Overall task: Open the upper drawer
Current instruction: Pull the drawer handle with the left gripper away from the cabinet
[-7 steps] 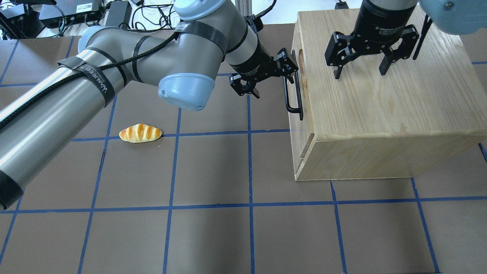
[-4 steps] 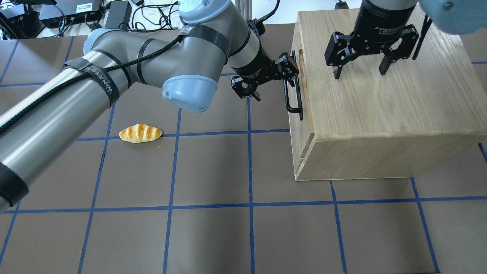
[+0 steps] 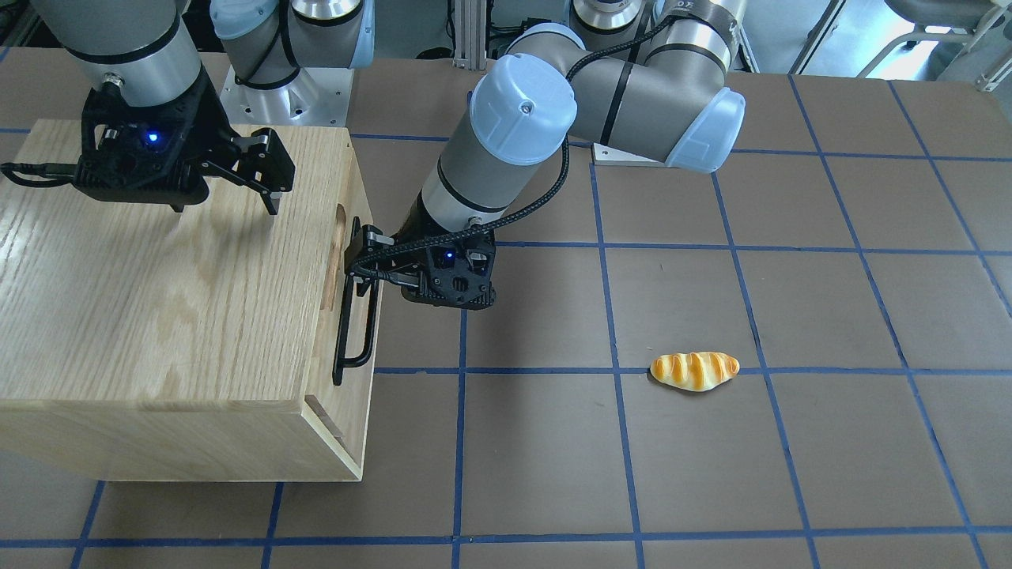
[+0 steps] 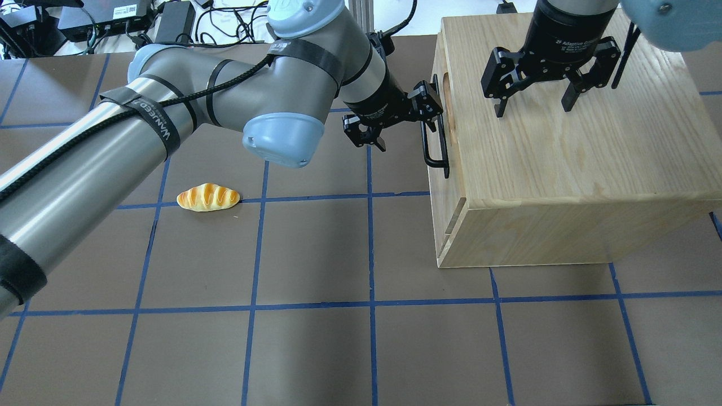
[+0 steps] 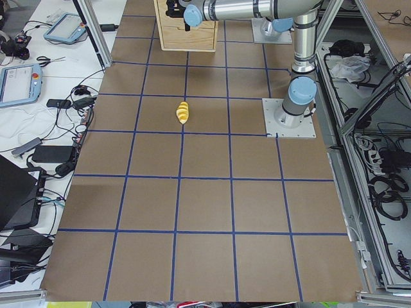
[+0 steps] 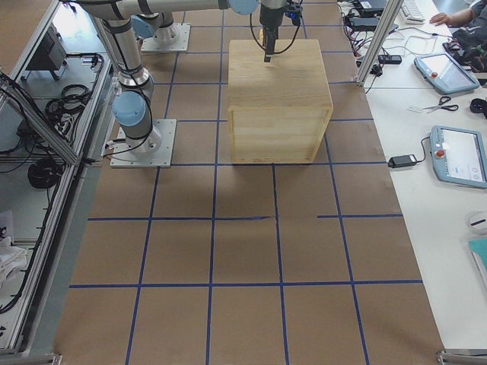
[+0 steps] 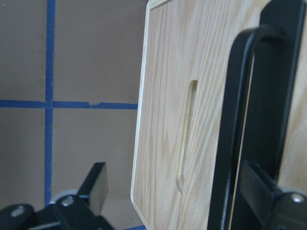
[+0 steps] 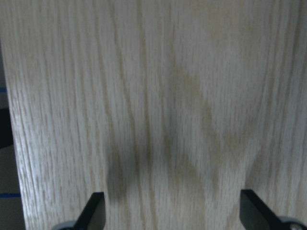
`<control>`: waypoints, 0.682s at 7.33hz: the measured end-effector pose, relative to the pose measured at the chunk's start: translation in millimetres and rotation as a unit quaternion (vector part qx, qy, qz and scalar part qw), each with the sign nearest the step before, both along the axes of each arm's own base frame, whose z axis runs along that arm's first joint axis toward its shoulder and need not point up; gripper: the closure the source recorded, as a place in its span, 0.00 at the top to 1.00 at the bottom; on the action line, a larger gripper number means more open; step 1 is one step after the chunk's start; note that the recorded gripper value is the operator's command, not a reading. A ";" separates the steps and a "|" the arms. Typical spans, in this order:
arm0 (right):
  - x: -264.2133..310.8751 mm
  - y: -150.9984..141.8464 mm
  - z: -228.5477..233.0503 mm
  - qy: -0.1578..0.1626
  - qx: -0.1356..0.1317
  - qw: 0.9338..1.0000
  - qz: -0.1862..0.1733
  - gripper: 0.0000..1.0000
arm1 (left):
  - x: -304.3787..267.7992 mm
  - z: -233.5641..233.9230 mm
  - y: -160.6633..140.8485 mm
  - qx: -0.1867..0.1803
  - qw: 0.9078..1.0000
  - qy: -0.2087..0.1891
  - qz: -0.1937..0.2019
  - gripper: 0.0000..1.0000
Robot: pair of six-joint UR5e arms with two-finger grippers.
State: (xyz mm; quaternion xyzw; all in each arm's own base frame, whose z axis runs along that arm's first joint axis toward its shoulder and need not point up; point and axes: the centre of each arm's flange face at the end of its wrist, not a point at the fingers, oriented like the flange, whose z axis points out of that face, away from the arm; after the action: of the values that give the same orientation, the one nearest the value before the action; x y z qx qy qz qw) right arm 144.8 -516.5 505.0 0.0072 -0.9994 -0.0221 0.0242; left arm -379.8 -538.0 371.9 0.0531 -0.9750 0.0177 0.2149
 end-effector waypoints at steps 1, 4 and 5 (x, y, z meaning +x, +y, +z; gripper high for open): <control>0.0 0.0 0.0 0.000 0.000 1.000 0.000 1.00 | -0.2 -2.5 -0.5 -0.001 1.000 -0.002 -0.006 1.00; -0.2 0.0 -0.2 0.000 0.000 1.000 -0.001 1.00 | 1.5 -7.1 -1.4 -0.009 1.000 -0.014 -0.024 1.00; -0.2 0.0 -0.2 0.000 0.000 1.000 0.000 1.00 | 3.0 -10.0 -1.2 -0.013 0.999 -0.022 -0.031 1.00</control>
State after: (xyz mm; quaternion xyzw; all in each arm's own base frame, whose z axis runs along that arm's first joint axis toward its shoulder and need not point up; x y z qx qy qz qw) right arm 144.6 -516.5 504.7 0.0068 -0.9994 -0.0223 0.0242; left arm -376.8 -539.2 361.9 0.0197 -0.9804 0.0245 0.1943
